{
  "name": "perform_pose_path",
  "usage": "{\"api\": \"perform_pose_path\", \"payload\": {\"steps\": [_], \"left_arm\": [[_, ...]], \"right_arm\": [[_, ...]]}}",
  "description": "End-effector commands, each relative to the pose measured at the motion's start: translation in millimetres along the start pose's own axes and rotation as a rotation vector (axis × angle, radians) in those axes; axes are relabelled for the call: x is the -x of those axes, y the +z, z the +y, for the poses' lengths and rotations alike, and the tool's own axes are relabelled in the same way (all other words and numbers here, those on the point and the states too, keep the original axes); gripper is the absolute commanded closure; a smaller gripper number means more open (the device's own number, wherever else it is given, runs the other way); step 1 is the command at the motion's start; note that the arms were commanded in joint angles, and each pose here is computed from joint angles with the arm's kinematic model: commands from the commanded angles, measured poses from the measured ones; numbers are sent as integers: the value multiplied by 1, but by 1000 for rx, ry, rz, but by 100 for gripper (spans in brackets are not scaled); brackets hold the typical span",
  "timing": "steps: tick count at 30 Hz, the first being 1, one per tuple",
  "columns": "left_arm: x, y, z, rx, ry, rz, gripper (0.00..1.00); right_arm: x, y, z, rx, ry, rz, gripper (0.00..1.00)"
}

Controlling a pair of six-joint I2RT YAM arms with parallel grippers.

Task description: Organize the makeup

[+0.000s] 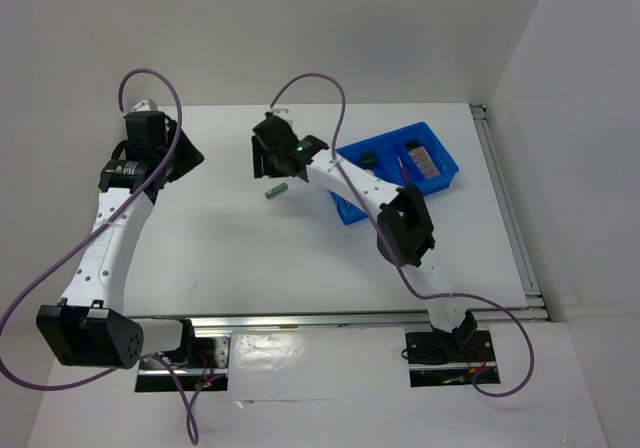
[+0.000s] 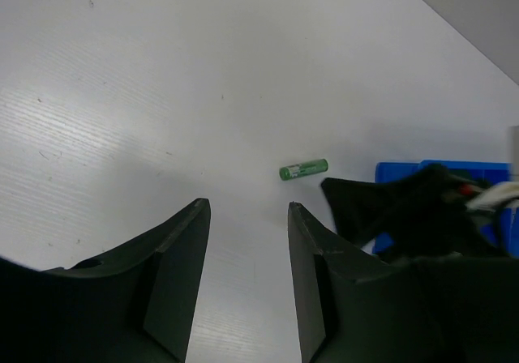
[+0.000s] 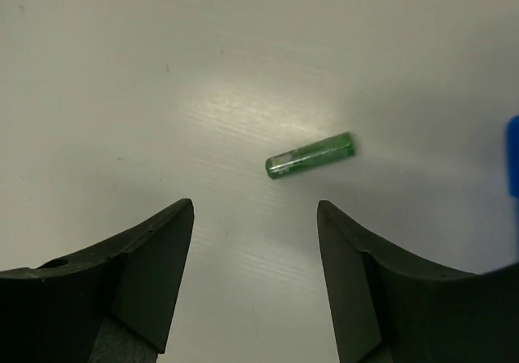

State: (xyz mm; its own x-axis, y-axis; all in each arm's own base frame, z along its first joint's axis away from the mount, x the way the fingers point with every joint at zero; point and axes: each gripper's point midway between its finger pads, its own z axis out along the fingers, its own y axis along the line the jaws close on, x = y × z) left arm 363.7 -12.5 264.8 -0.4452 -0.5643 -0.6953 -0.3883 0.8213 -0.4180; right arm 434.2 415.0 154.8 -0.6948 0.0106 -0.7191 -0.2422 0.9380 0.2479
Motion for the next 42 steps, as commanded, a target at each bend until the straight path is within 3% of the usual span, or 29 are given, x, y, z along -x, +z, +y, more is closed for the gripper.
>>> {"api": "perform_pose_path", "payload": {"steps": [1, 8, 17, 35, 42], "left_arm": [[24, -11, -12, -34, -24, -66, 44], [20, -14, -11, -43, -24, -61, 44], [16, -13, -10, -45, -14, -48, 44], [16, -17, -9, -50, -5, -56, 44], [15, -15, -8, -50, 4, -56, 44]], "right_arm": [[-36, 15, -7, -76, 163, 134, 30], [-39, 31, -5, -111, 284, 83, 28], [-60, 55, -6, -160, 343, 143, 27], [-76, 78, -15, -166, 381, 176, 20], [-79, 94, -23, -191, 323, 147, 19]]}}
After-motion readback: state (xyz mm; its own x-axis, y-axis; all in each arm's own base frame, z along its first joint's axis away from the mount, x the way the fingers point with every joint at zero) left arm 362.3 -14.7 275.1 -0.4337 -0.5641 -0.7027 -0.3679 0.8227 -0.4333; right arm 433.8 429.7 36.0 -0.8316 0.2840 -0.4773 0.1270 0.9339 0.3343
